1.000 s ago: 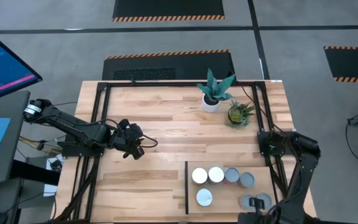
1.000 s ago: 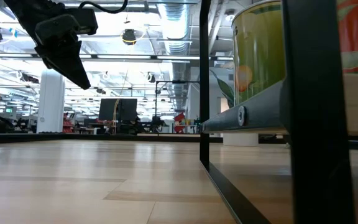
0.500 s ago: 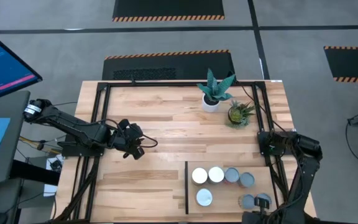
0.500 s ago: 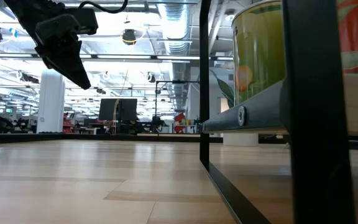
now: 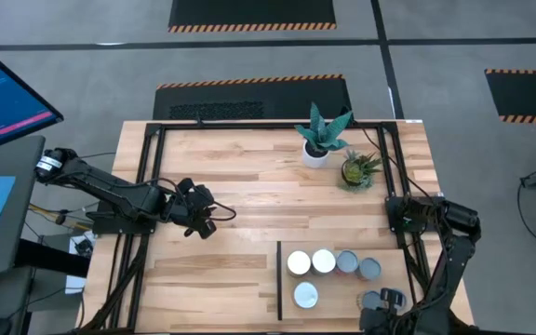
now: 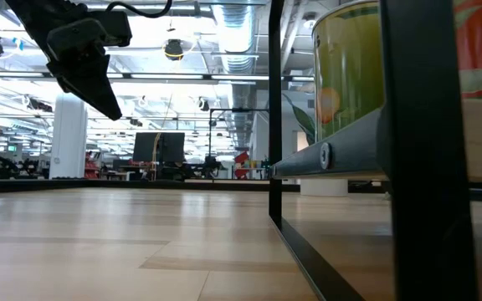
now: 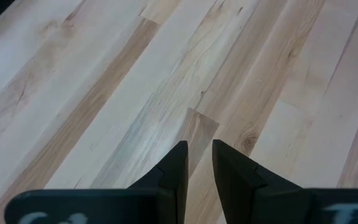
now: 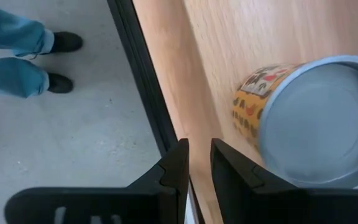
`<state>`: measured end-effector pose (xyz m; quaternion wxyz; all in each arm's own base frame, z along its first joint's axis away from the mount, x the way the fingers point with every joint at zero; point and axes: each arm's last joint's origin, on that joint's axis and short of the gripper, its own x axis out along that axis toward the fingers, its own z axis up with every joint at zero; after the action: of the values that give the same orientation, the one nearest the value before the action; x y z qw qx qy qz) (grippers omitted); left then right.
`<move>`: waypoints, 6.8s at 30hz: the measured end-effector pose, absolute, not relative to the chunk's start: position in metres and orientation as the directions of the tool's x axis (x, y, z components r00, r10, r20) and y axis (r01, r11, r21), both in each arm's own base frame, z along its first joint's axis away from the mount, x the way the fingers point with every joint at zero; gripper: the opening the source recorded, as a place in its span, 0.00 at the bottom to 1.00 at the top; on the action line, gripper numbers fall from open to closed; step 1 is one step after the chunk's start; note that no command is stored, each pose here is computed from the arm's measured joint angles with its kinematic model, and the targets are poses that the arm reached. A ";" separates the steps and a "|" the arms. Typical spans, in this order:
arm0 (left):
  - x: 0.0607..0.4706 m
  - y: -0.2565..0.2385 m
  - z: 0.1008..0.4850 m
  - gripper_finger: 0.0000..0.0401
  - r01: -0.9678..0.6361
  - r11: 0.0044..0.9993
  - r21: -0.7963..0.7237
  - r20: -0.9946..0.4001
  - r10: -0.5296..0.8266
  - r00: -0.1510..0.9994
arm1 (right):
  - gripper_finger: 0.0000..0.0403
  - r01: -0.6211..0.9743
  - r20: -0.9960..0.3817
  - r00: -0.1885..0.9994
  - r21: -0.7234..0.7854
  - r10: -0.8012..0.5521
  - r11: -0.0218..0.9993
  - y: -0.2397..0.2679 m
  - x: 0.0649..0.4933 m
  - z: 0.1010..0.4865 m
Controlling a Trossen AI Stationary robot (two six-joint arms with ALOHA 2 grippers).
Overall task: Pick and place cans onto a shelf
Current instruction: Adjust the cans on the shelf
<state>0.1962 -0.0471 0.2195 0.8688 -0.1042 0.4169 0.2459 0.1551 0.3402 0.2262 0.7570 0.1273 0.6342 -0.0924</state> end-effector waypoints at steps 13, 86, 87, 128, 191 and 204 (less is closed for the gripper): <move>0.196 -0.047 0.219 0.15 -0.514 0.858 0.024 -0.776 0.340 0.531 | 0.23 0.335 -0.987 0.152 -0.004 -0.059 0.942 0.330 0.158 0.226; 0.197 -0.047 0.220 0.15 -0.532 0.847 0.010 -0.772 0.345 0.534 | 0.23 0.324 -0.810 0.450 -0.243 -0.375 0.914 0.188 0.200 0.324; 0.197 -0.047 0.220 0.15 -0.532 0.847 0.010 -0.772 0.345 0.534 | 0.23 0.326 -0.812 0.459 -0.224 -0.361 0.919 0.186 0.200 0.320; 0.229 -0.022 0.238 0.15 -0.394 0.905 -0.162 -0.655 0.200 0.728 | 0.23 0.399 -0.852 0.382 -0.199 -0.359 0.895 0.151 0.235 0.283; 0.226 -0.025 0.235 0.15 -0.430 0.891 -0.145 -0.674 0.230 0.702 | 0.23 0.437 -0.851 0.405 -0.139 -0.333 0.888 0.134 0.247 0.304; 0.225 -0.024 0.235 0.15 -0.445 0.884 -0.141 -0.674 0.244 0.697 | 0.23 0.721 -0.560 0.557 -0.040 -0.613 0.692 0.072 0.194 0.390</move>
<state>0.2251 -0.0242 0.2350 0.9093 -0.1481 0.3397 0.1894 0.1942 0.0722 0.3904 0.8770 0.0973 0.2770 -0.3803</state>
